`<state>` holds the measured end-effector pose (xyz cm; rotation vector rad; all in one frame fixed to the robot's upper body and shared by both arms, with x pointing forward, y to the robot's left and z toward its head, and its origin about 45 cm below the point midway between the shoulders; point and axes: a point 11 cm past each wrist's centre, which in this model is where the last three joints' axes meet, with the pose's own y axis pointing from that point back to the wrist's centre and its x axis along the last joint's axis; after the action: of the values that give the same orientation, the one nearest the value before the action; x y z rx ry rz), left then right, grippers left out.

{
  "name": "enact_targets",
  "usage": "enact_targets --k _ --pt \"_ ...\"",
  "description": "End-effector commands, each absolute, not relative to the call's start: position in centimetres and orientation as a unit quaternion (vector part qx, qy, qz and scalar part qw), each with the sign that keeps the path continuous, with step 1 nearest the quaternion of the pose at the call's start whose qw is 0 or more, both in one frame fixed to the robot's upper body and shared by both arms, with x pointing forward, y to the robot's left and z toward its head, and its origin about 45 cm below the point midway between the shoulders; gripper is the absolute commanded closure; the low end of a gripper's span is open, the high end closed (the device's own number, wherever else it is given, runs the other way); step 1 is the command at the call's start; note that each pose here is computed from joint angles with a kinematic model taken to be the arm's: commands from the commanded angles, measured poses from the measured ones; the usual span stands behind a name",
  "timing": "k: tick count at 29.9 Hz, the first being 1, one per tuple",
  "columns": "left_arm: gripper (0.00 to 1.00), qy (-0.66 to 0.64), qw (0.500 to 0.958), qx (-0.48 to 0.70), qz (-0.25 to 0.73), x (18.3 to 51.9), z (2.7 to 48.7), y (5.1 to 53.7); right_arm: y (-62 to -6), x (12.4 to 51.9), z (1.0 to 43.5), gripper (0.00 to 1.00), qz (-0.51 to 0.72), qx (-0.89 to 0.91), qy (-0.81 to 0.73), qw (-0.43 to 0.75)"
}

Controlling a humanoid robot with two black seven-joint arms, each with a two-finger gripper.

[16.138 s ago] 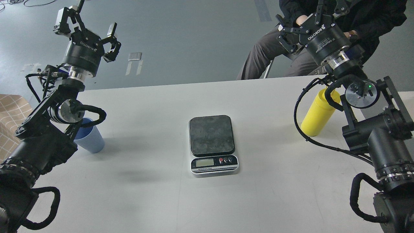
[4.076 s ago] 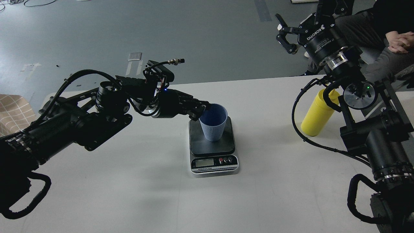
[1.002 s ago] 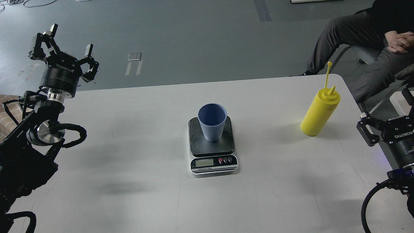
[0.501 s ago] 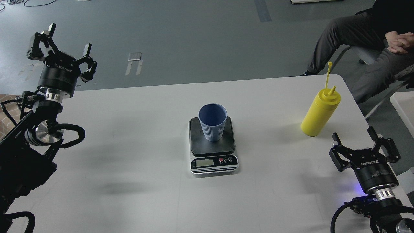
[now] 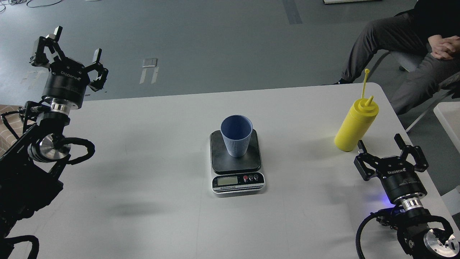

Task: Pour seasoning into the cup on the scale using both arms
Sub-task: 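Reach the right gripper to the yellow squeeze bottle and grasp it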

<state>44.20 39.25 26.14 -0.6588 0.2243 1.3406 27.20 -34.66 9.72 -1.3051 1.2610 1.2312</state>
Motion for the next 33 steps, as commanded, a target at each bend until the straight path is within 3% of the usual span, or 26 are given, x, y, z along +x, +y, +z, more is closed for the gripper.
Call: enact_targets --k 1,23,28,29,30,32,33 --pt "0.02 0.100 0.728 -0.299 0.609 44.2 26.3 39.4 -34.1 28.3 9.2 0.00 0.505 -0.522 0.509 0.462" --pt "0.02 0.098 0.729 -0.298 0.609 44.2 26.4 39.5 -32.2 33.5 9.0 0.00 0.520 -0.519 0.500 0.459" --pt "0.02 0.099 0.728 -0.298 0.610 44.1 26.3 39.5 -31.9 34.8 9.4 0.09 0.518 -0.520 0.498 0.462" --pt "0.02 0.098 0.728 -0.297 0.610 44.1 26.3 39.6 -31.8 35.0 9.7 0.25 0.517 -0.521 0.496 0.465" --pt "0.02 0.098 0.728 -0.297 0.610 44.1 26.3 39.6 -31.8 35.3 9.9 0.50 0.516 -0.522 0.495 0.466" --pt "0.02 0.098 0.728 -0.297 0.610 44.1 26.3 39.6 -31.7 35.6 10.0 0.82 0.515 -0.525 0.493 0.465" --pt "0.02 0.098 0.728 -0.297 0.610 44.1 26.3 39.6 -31.7 35.6 10.1 0.89 0.515 -0.526 0.493 0.464"
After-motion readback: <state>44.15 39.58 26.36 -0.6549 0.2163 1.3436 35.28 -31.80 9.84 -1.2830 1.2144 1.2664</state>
